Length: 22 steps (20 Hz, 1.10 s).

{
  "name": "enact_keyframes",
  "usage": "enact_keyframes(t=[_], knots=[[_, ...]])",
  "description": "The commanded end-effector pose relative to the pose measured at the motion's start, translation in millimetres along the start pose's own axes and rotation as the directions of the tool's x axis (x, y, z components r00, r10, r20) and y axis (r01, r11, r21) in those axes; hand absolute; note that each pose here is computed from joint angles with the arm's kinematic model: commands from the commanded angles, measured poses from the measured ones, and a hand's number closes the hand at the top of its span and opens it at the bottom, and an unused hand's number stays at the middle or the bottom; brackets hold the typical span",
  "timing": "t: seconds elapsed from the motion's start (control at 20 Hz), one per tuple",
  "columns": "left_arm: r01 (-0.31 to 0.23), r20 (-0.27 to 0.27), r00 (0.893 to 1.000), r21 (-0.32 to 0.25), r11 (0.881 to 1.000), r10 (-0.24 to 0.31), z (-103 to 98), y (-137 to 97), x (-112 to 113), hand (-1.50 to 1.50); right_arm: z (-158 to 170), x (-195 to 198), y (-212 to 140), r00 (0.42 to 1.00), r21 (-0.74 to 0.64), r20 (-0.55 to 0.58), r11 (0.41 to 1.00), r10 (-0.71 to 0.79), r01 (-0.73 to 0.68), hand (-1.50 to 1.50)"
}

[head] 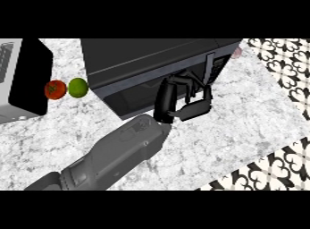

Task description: Pick up the milk, place it into the microwave and close the microwave

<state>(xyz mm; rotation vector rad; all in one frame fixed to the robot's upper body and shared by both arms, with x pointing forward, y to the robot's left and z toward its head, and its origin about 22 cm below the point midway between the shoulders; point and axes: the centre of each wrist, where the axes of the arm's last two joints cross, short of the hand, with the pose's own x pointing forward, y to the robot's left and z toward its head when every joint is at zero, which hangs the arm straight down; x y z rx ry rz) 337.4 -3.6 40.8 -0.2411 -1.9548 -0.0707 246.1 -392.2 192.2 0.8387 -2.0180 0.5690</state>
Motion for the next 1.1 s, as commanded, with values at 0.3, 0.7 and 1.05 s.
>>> enact_keyframes(t=[0.3, 0.7, 1.05], knots=[[0.143, -0.172, 0.978, 0.124, 0.982, -0.121, -6, 23, -22, 1.50, -5, 6, 3, 0.999, 0.060, 0.014, 0.997, -0.044, 0.043, -1.50], [0.155, -0.260, 0.960, 0.185, 0.970, -0.103, 4, 32, -34, 1.50, 1, 14, 2, 0.999, 0.028, 0.022, 0.999, -0.038, 0.037, -1.50], [0.147, -0.266, 0.959, 0.171, 0.974, -0.098, 11, 34, -40, -1.50, 8, 18, 4, 0.999, 0.028, -0.015, 0.999, -0.040, 0.041, -1.50]])
